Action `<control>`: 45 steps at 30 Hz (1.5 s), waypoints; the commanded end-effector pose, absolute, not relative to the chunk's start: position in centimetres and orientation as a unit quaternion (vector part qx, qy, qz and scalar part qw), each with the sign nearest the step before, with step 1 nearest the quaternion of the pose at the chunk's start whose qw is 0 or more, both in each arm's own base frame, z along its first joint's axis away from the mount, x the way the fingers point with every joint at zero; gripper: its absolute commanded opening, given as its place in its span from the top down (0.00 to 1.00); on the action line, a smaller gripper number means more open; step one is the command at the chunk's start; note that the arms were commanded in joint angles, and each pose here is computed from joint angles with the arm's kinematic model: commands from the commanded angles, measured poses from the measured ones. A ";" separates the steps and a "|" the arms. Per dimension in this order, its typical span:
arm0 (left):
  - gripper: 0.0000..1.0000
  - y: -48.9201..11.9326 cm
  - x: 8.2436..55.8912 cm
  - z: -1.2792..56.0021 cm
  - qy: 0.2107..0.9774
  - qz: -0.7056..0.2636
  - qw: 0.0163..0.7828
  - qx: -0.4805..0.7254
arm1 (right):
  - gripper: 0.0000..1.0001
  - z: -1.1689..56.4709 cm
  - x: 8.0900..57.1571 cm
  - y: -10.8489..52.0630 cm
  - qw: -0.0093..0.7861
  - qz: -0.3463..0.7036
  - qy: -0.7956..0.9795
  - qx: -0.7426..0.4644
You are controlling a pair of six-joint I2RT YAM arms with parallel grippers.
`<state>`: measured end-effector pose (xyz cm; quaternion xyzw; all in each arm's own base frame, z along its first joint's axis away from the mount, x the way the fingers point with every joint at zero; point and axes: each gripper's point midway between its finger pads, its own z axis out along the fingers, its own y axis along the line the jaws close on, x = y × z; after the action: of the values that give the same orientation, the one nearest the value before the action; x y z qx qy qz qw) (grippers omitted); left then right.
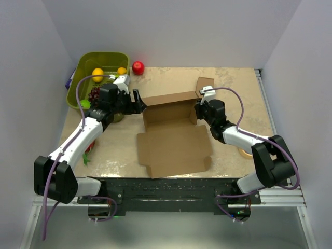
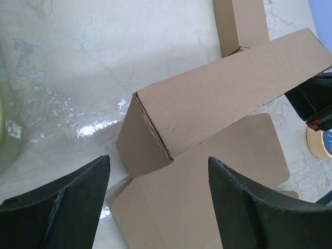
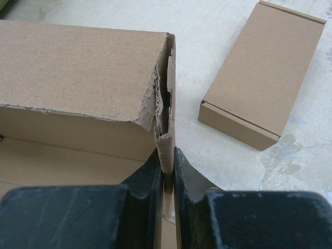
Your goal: Fold the paper box
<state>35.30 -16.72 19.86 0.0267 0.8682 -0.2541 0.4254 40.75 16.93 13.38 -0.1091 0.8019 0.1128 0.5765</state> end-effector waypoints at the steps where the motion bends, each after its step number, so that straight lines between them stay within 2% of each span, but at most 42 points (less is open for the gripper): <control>1: 0.21 -17.0 37.0 22.2 0.841 -0.285 0.456 0.050 | 0.97 15.5 40.9 16.8 0.604 0.112 0.782 -0.105; 6: 0.26 -17.1 38.0 20.4 0.849 -0.285 0.443 0.045 | 0.98 15.4 40.9 16.8 0.602 0.112 0.784 -0.105; 13: 0.38 -17.2 39.0 19.7 0.844 -0.287 0.451 0.040 | 0.98 15.0 40.8 17.1 0.592 0.116 0.789 -0.112; 28: 0.35 -16.8 41.0 21.3 0.812 -0.314 0.492 0.017 | 0.98 14.8 40.4 17.1 0.583 0.113 0.797 -0.109; 35: 0.41 -17.1 40.0 18.5 0.833 -0.320 0.451 0.018 | 0.98 14.6 40.5 17.0 0.581 0.110 0.800 -0.105; 37: 0.43 -17.7 39.6 17.7 0.835 -0.334 0.436 0.022 | 0.98 14.4 40.4 17.0 0.578 0.111 0.802 -0.103; 39: 0.51 -17.8 39.5 17.1 0.838 -0.338 0.427 0.023 | 0.98 14.4 40.4 17.1 0.576 0.115 0.803 -0.101; 42: 0.55 -17.9 39.3 16.4 0.842 -0.337 0.421 0.022 | 0.94 14.2 40.3 17.1 0.574 0.120 0.804 -0.096; 45: 0.57 -17.6 39.4 16.2 0.845 -0.326 0.423 0.022 | 0.81 13.7 40.2 17.2 0.566 0.123 0.810 -0.091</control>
<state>40.06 -17.61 18.61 0.0211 0.8277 -0.3324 0.4515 40.31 16.91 12.88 -0.1034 0.8106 0.1132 0.5652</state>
